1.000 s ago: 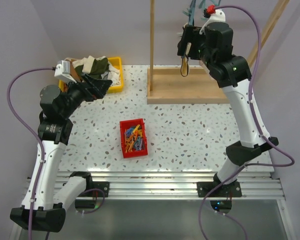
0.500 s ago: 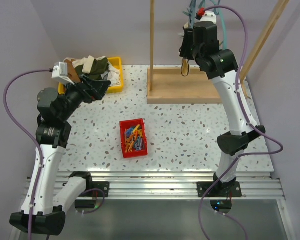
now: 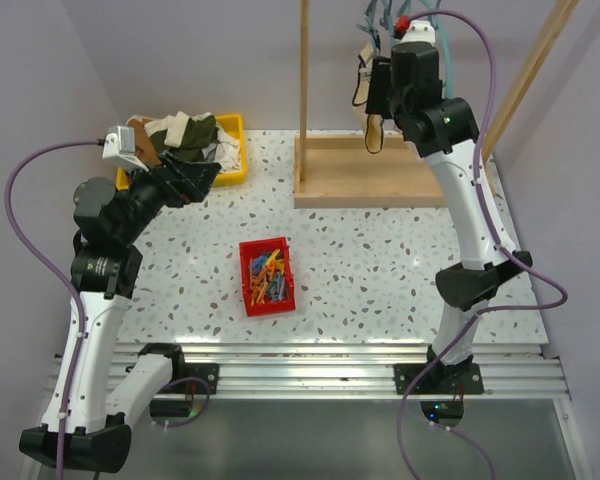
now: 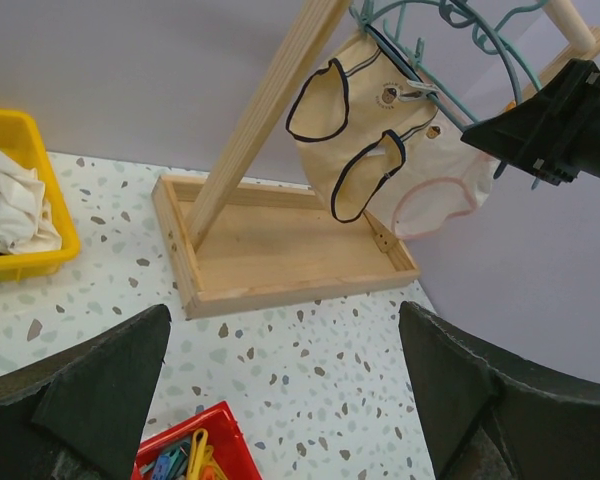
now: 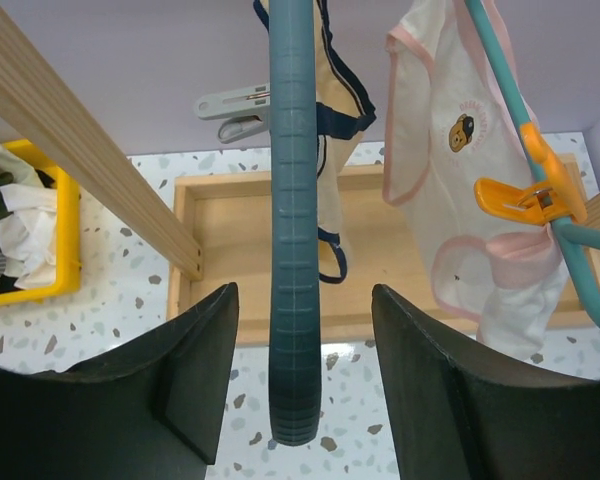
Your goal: Remove the underwear clipped to the hanger
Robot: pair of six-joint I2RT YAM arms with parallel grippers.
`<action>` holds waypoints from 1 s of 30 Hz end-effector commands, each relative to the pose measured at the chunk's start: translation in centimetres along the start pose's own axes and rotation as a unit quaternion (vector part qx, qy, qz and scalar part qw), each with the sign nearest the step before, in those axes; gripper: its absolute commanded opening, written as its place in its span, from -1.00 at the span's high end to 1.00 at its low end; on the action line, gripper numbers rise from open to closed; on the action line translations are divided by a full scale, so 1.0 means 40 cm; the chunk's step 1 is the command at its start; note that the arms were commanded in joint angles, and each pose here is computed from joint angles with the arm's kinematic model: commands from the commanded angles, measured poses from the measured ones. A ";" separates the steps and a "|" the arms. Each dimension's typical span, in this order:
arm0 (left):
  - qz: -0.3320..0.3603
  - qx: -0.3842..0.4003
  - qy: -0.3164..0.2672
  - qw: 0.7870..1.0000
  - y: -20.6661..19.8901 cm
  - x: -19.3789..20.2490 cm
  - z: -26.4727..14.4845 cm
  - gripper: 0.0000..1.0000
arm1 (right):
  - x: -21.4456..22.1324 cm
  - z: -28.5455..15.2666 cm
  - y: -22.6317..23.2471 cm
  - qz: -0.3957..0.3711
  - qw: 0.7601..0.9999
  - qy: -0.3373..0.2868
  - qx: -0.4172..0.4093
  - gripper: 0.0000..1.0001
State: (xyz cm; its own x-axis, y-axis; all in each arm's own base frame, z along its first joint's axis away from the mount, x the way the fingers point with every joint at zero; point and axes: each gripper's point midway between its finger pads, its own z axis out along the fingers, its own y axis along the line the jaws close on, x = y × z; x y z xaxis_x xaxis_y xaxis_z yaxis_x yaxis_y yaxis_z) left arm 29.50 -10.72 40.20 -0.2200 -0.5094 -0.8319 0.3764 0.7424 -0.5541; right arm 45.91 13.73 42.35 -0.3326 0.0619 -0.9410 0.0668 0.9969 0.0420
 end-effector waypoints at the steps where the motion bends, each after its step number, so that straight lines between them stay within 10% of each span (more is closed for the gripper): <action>1: 0.011 -0.004 -0.006 1.000 0.006 -0.003 -0.006 -1.00 | -0.064 -0.030 -0.008 -0.006 0.999 -0.039 -0.017 -0.19; 11: 0.017 -0.008 -0.007 1.000 0.009 -0.005 -0.005 -1.00 | -0.052 0.012 0.003 -0.010 0.999 -0.027 -0.037 1.00; 30: -0.009 0.116 0.037 0.992 -0.057 0.062 0.034 -0.82 | -0.221 -0.066 0.094 0.072 0.965 -0.175 -0.181 1.00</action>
State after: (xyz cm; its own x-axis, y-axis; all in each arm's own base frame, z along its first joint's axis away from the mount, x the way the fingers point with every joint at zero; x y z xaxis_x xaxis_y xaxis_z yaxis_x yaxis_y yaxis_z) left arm 30.23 -13.12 37.41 -0.3278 -0.4957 -0.8042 0.4603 0.6596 -0.5942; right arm 47.41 15.91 44.81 -0.2047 0.1339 -0.9696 -0.1538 0.9739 0.1670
